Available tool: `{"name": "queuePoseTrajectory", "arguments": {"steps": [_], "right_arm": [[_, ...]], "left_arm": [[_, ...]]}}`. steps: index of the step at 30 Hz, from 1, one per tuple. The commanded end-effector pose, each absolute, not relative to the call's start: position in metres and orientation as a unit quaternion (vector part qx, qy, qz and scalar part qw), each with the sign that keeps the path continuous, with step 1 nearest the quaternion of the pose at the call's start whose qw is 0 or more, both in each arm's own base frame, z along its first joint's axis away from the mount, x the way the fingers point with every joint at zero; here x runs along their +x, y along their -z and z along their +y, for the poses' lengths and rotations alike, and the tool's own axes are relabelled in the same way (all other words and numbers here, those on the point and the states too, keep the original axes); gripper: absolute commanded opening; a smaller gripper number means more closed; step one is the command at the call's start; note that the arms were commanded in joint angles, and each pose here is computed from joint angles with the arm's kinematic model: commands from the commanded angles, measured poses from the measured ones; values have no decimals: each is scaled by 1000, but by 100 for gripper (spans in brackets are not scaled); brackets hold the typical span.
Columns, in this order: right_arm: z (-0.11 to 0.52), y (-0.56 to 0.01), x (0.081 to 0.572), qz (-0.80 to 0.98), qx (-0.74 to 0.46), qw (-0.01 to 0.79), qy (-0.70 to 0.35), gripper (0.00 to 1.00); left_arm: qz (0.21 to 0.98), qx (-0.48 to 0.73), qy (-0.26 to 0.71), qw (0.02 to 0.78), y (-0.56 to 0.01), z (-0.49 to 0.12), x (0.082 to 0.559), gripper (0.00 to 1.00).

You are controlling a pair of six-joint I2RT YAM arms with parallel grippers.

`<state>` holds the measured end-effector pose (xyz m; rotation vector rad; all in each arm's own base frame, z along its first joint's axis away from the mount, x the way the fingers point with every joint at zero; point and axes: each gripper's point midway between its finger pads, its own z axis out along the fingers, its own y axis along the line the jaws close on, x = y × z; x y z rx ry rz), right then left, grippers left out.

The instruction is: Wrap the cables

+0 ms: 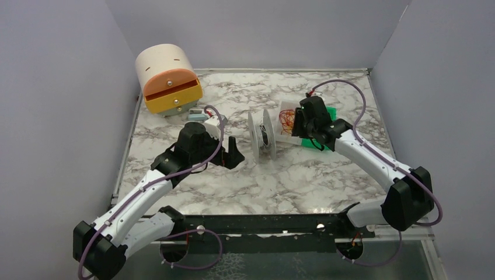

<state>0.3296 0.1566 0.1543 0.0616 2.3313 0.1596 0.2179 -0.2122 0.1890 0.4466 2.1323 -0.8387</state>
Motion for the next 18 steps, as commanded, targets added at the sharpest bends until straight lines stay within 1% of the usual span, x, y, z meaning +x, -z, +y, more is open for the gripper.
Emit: {"name": "queuePoseTrajectory", "arguments": {"steps": [1,7,12,18], "right_arm": [[173,-154,343,913,14,396,-100,49],[180,-160,366,909,13,407,-92,53],[178,-160,387,904,18,421,-69,54],[184,-149,406,906,16,417,-74,56]], "left_arm": [[834,183,332,400,-200,-223,218,97],[842,175,297,415,-195,-215,226,97],[842,174,325,393,-191,-224,217,97],[846,195,345,358,-178,-242,204,97]]}}
